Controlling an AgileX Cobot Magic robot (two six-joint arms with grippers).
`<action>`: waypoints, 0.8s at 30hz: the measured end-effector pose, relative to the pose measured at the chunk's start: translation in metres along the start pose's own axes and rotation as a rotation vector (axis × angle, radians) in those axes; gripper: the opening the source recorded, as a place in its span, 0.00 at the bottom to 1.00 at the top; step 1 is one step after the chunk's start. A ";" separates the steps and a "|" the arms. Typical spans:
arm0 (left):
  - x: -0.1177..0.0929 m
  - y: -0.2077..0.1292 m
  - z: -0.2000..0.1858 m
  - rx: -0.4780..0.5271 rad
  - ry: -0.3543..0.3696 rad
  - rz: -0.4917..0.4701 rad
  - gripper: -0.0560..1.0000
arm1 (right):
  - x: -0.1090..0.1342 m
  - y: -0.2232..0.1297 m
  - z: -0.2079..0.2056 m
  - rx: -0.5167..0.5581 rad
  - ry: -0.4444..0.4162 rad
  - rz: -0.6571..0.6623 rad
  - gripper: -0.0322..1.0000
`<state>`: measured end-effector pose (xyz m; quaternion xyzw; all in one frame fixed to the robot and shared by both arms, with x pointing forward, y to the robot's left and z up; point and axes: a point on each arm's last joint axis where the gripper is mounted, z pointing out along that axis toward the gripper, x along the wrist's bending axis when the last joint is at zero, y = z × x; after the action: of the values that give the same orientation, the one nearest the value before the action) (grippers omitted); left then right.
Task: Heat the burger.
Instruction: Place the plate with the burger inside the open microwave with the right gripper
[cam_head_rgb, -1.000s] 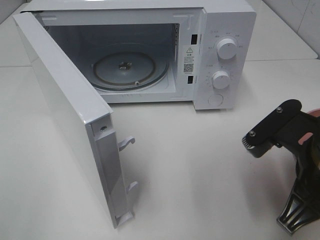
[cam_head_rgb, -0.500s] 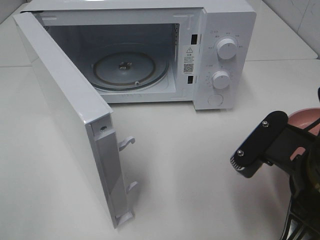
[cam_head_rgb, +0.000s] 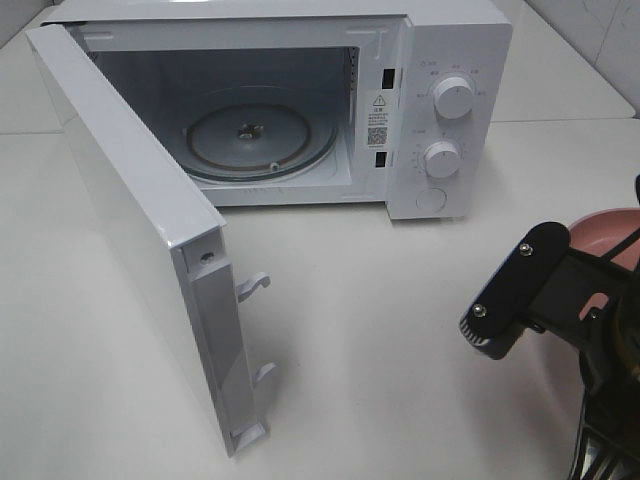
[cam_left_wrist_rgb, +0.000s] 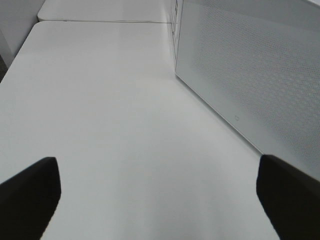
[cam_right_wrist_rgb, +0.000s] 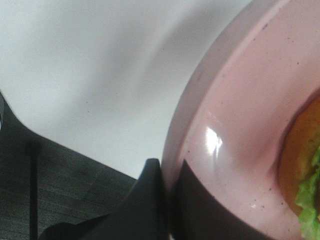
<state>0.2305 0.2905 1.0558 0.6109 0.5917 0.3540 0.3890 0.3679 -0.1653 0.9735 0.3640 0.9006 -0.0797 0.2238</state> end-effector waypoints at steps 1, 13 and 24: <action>0.000 0.000 0.000 0.000 0.000 0.000 0.99 | 0.000 0.000 0.000 0.000 0.000 0.000 0.05; 0.000 0.000 0.000 0.000 0.000 0.000 0.99 | 0.000 0.000 0.000 -0.002 -0.001 -0.051 0.05; 0.000 0.000 0.000 0.000 0.000 0.000 0.99 | -0.004 0.003 0.000 -0.029 -0.042 -0.134 0.05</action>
<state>0.2305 0.2905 1.0558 0.6109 0.5917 0.3540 0.3890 0.3721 -0.1655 0.9753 0.2978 0.9192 -0.0891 0.2419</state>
